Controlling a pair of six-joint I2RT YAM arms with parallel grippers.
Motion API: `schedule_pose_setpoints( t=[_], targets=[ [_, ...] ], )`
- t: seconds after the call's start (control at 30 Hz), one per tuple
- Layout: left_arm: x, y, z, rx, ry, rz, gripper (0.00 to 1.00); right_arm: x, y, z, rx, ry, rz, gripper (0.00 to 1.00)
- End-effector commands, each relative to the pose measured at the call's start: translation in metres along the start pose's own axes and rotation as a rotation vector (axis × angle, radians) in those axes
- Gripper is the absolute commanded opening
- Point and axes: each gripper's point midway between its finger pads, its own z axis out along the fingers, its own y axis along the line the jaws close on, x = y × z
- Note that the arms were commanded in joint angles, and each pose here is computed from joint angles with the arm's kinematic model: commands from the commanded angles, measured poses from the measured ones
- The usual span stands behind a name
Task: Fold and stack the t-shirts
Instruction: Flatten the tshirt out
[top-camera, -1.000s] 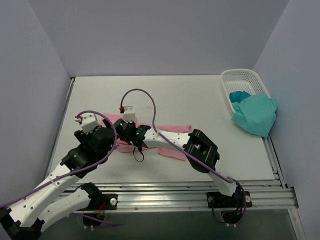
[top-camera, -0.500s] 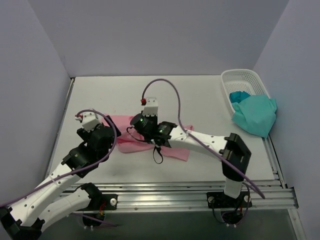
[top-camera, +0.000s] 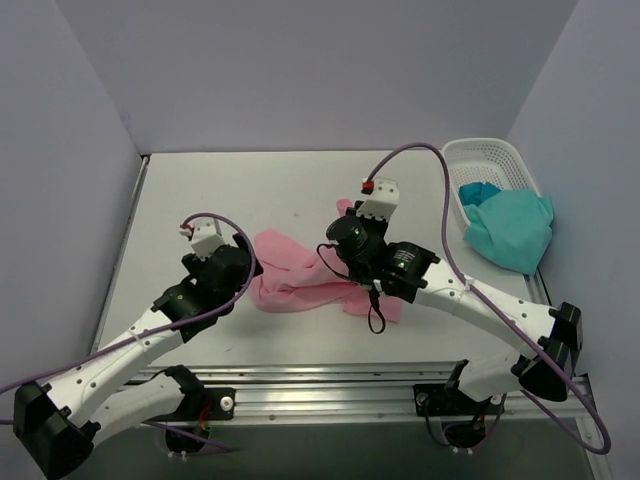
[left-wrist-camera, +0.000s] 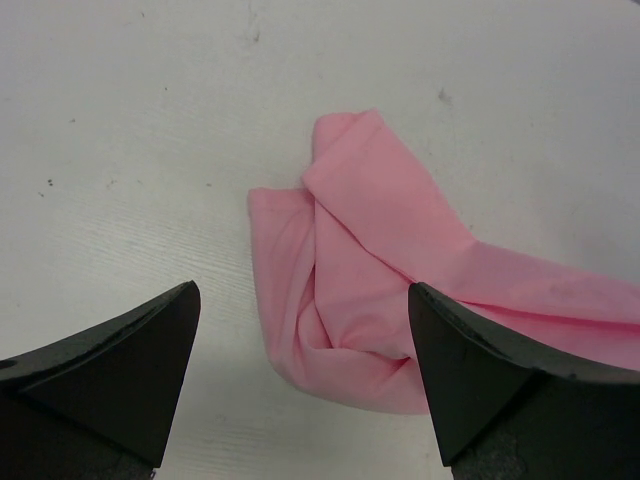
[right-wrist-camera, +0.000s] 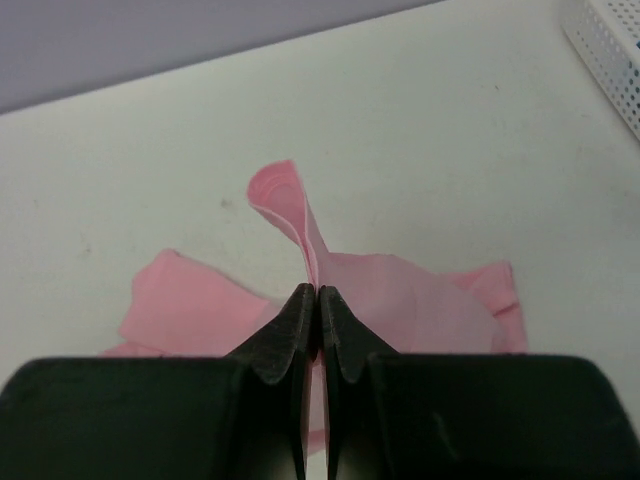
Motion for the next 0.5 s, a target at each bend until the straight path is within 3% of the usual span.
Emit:
schedule_pose_setpoints(
  t=[0.0,0.3,0.47],
  targets=[
    [0.028,-0.015,0.014,0.051,0.062,-0.052,0.94,0.007,-0.021,0.003,0.092,-0.014,-0.064,0.00],
    [0.066,-0.037,0.065,0.028,0.067,-0.037,0.94,0.027,-0.029,0.009,0.108,0.019,-0.118,0.00],
    [0.067,-0.039,0.095,-0.002,0.038,-0.151,0.94,0.030,-0.034,0.011,0.120,0.025,-0.130,0.00]
  ],
)
